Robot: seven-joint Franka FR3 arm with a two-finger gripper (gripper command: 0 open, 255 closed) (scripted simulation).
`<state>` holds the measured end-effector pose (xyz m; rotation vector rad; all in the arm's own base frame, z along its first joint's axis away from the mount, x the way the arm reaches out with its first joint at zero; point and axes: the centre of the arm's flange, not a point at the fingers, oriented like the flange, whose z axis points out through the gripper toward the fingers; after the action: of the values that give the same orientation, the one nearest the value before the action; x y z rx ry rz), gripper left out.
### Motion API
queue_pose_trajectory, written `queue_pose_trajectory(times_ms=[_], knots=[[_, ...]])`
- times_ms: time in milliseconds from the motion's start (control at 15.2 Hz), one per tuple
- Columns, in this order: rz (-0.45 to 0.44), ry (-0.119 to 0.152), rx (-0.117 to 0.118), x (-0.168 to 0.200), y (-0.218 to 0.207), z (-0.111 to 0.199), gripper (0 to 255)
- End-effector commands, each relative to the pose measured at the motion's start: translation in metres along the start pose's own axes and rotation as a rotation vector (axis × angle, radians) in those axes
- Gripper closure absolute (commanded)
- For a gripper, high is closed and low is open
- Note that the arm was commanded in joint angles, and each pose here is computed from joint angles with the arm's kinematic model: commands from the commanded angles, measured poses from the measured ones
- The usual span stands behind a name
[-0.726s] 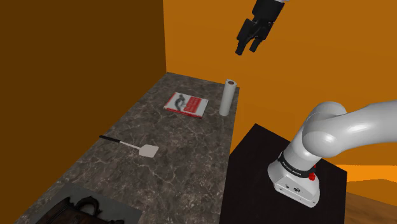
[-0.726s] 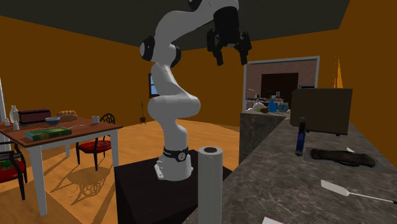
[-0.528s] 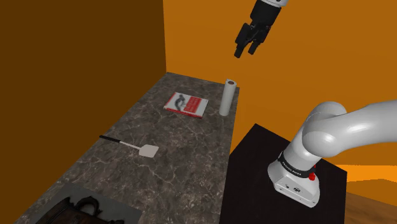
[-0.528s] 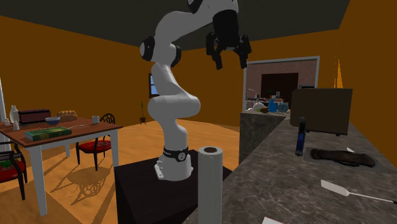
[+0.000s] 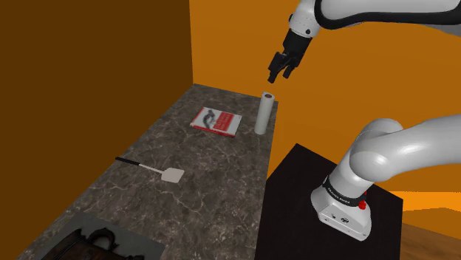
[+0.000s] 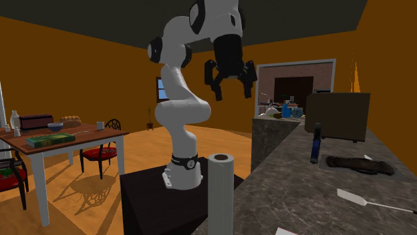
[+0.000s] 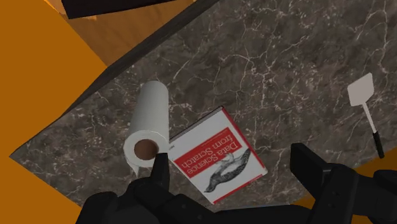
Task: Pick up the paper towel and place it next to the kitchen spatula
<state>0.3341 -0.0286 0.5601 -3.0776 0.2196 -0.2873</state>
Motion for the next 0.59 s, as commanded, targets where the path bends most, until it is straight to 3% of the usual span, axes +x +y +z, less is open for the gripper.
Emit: queue_pose_trajectory(times_ms=[0, 528], knots=[[0.005, 0.001, -0.006, 0.003, 0.016, 0.023, 0], [0.028, -0.004, -0.028, 0.021, 0.076, 0.106, 0]])
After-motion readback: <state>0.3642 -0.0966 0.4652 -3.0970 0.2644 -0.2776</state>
